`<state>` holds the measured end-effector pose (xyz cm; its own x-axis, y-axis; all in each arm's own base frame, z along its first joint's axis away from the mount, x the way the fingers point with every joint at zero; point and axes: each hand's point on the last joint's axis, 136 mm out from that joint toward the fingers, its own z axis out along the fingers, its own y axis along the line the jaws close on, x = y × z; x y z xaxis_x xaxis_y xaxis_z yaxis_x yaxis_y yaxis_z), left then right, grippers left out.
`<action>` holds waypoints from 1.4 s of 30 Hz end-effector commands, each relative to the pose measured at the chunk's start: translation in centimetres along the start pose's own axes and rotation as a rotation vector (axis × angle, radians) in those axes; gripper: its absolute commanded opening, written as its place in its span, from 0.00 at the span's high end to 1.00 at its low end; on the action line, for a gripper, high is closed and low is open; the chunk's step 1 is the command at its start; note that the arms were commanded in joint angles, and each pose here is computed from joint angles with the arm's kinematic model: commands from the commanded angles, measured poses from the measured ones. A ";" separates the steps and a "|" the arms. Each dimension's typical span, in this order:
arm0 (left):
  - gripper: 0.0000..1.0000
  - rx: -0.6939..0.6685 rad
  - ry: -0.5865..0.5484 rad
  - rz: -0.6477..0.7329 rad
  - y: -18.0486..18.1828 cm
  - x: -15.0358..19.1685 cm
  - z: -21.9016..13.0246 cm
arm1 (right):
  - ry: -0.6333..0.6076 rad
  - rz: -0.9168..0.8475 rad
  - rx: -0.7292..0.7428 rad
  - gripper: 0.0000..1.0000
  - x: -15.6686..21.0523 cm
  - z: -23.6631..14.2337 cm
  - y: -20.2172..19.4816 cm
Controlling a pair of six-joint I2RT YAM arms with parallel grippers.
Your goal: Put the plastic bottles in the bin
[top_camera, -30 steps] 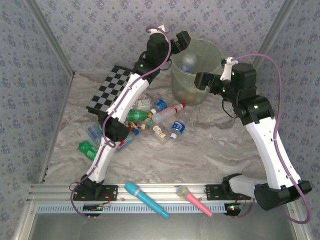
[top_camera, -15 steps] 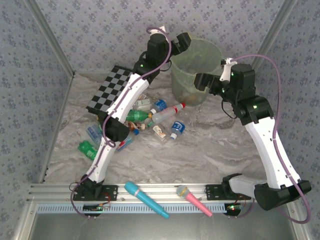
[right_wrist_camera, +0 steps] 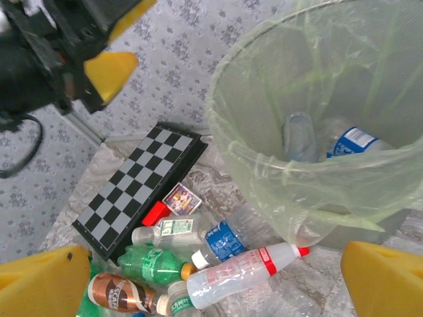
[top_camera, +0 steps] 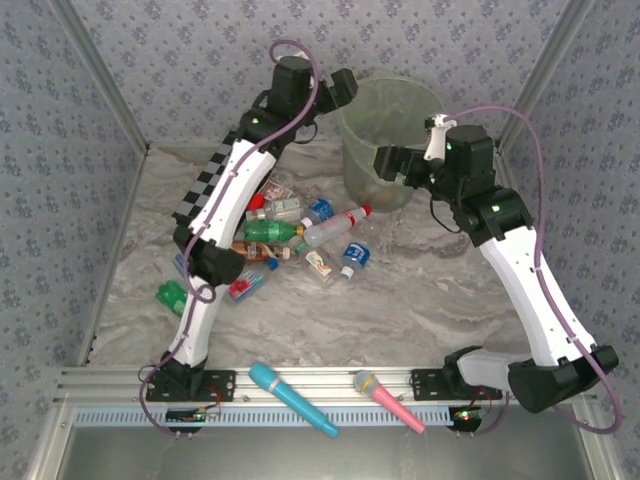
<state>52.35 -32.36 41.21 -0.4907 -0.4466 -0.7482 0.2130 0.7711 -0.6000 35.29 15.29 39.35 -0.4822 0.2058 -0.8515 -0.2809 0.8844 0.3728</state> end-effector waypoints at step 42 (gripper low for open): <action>0.13 -1.122 0.277 -0.779 34.8 26.3 -35.6 | 0.181 -0.211 -0.283 0.00 4.1 7.2 9.9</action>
<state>19.90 -1.13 12.41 -0.3771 -0.8931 -0.2453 -0.8543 0.4378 -0.2803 36.64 27.34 36.54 -0.5285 -0.0540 -0.8472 -0.5753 0.7566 0.3107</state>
